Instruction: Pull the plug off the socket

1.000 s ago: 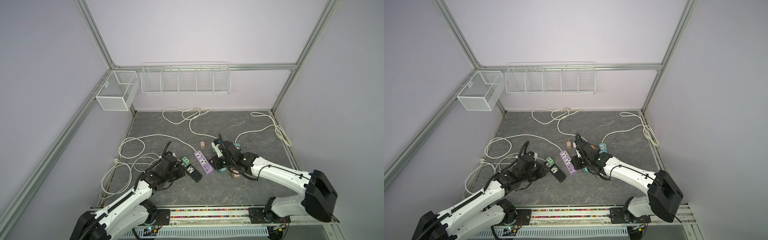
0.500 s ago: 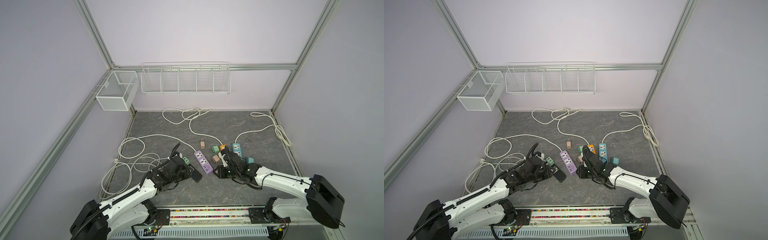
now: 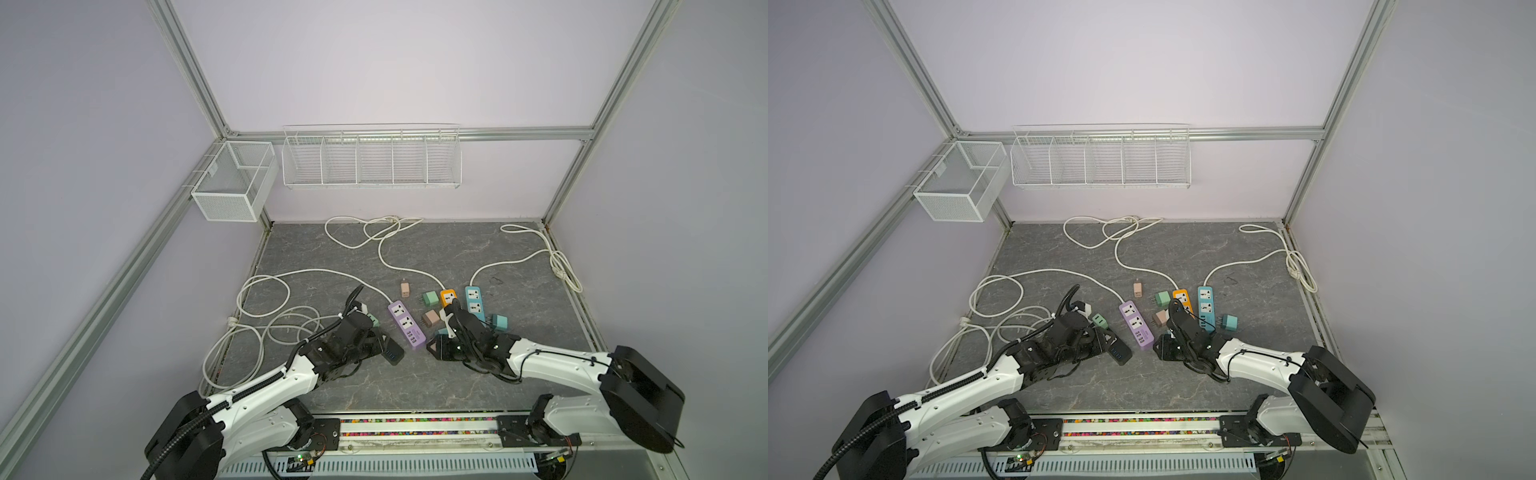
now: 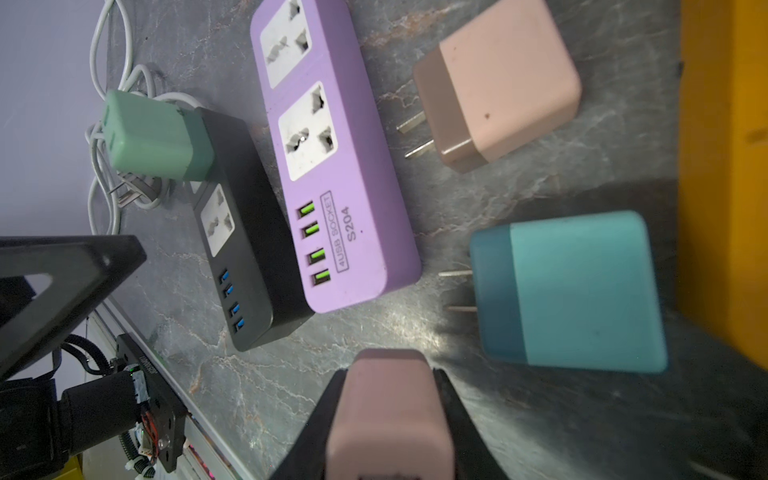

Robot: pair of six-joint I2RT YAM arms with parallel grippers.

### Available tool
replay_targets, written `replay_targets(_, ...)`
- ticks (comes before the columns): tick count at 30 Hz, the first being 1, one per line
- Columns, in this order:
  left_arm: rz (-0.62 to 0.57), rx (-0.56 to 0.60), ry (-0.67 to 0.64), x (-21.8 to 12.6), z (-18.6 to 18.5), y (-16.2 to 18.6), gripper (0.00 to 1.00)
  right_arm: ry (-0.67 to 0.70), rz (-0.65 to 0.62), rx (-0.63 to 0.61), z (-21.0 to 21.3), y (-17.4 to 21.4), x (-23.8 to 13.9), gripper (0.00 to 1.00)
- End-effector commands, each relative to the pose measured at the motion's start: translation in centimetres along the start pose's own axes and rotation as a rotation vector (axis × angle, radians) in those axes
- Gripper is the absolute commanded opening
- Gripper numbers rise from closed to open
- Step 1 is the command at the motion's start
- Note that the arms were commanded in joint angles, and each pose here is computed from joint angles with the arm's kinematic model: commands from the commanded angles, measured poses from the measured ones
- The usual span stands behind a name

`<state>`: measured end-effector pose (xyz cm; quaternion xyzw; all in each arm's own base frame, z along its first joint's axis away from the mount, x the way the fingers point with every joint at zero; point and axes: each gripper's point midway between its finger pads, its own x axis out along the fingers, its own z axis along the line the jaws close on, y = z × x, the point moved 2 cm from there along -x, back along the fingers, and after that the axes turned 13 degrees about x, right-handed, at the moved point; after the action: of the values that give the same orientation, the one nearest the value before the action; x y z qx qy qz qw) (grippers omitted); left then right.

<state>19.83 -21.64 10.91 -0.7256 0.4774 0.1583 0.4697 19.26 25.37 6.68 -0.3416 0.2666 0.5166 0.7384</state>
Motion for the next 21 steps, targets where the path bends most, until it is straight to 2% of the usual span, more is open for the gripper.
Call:
replay_targets(1,-0.015,-0.024,0.018,0.4,-0.2,0.0,0.36,-0.015,0.002,0.03,-0.2,0.3,0.5,0.34)
replay_targets(12,-0.024,-0.021,-0.004,0.0,0.1,-0.2,0.36,0.02,0.033,0.042,-1.1,1.2,1.8,0.42)
replay_targets(21,-0.036,-0.018,-0.019,-0.5,0.4,-0.3,0.37,0.06,0.007,0.011,-1.2,0.8,0.9,0.56)
